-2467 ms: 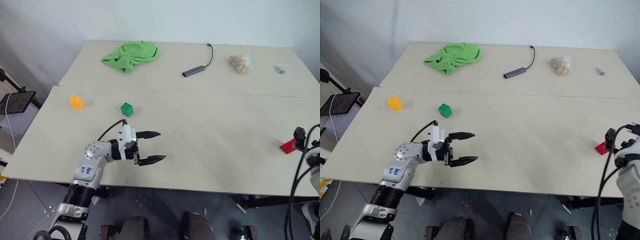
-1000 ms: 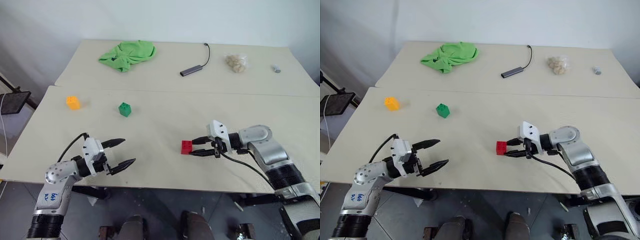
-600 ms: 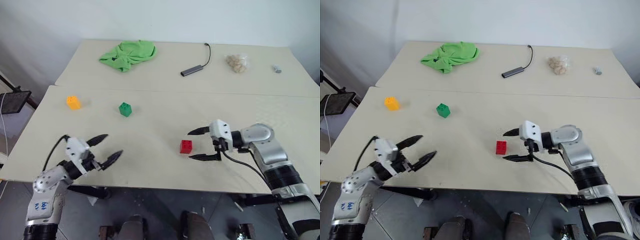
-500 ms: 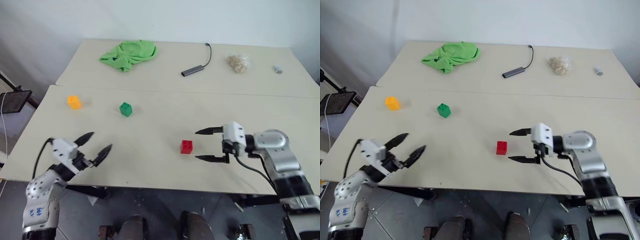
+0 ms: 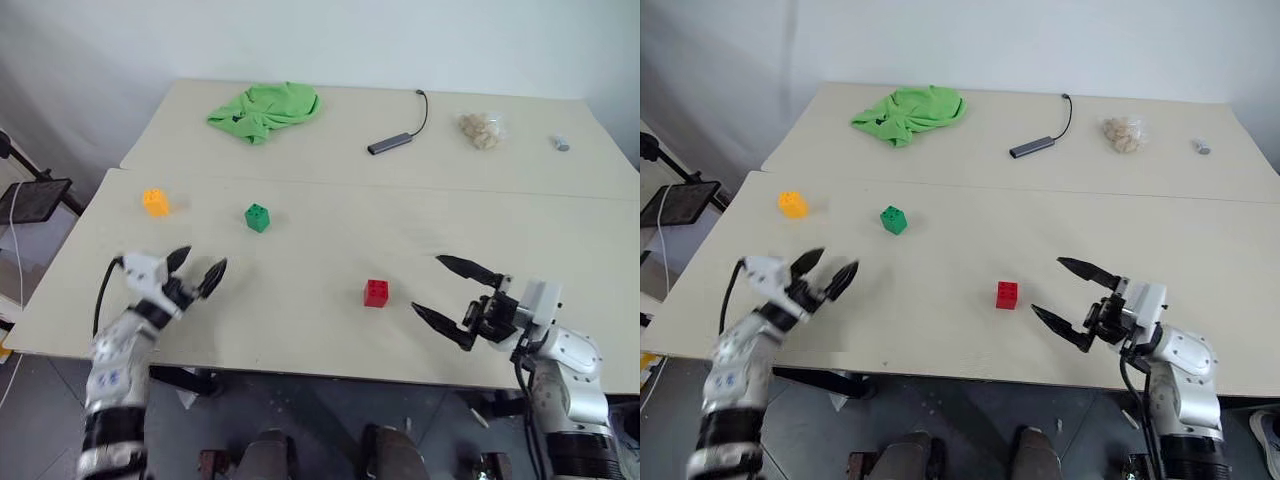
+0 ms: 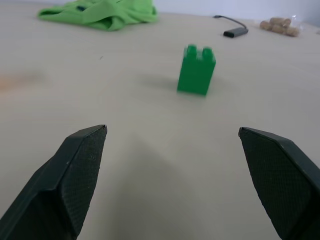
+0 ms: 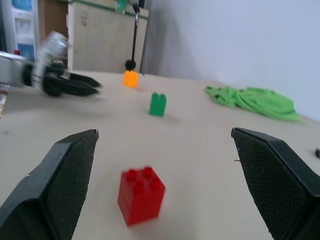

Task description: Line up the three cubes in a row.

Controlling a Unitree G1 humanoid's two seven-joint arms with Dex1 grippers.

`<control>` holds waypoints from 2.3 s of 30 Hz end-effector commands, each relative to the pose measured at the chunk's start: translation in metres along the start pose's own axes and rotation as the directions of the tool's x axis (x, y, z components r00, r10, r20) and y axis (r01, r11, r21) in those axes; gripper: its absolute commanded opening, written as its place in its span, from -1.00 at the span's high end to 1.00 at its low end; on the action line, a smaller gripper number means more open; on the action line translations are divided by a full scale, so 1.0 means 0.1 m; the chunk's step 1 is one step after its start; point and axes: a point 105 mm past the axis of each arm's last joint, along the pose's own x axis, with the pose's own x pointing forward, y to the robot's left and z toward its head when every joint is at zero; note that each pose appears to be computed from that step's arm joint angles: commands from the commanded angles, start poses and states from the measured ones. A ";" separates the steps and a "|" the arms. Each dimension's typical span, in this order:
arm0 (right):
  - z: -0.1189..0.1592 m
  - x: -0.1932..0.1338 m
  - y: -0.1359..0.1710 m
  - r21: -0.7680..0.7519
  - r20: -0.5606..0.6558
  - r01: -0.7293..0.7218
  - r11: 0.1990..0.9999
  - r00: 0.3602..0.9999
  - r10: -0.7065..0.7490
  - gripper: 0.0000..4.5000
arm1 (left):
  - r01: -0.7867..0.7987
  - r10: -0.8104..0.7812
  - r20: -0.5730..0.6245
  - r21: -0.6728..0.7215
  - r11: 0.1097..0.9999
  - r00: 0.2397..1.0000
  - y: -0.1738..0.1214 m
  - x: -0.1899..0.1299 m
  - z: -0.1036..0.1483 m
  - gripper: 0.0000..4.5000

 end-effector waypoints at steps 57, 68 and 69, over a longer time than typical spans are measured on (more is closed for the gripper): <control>0.10 -0.15 0.40 0.095 -0.120 -0.001 0.996 0.993 0.013 -1.00 | 0.811 -0.798 -0.165 0.220 0.542 0.579 -0.91 0.48 0.09 -0.98; 0.08 0.24 0.34 0.181 0.002 -0.177 0.967 0.984 0.180 -1.00 | 0.273 -0.260 -0.087 0.216 0.937 0.962 -0.01 -0.75 0.15 -0.98; 0.09 0.30 0.32 0.172 0.024 -0.186 0.967 0.983 0.185 -1.00 | 0.145 -0.138 -0.045 0.198 0.970 0.989 0.09 -0.87 0.16 -0.98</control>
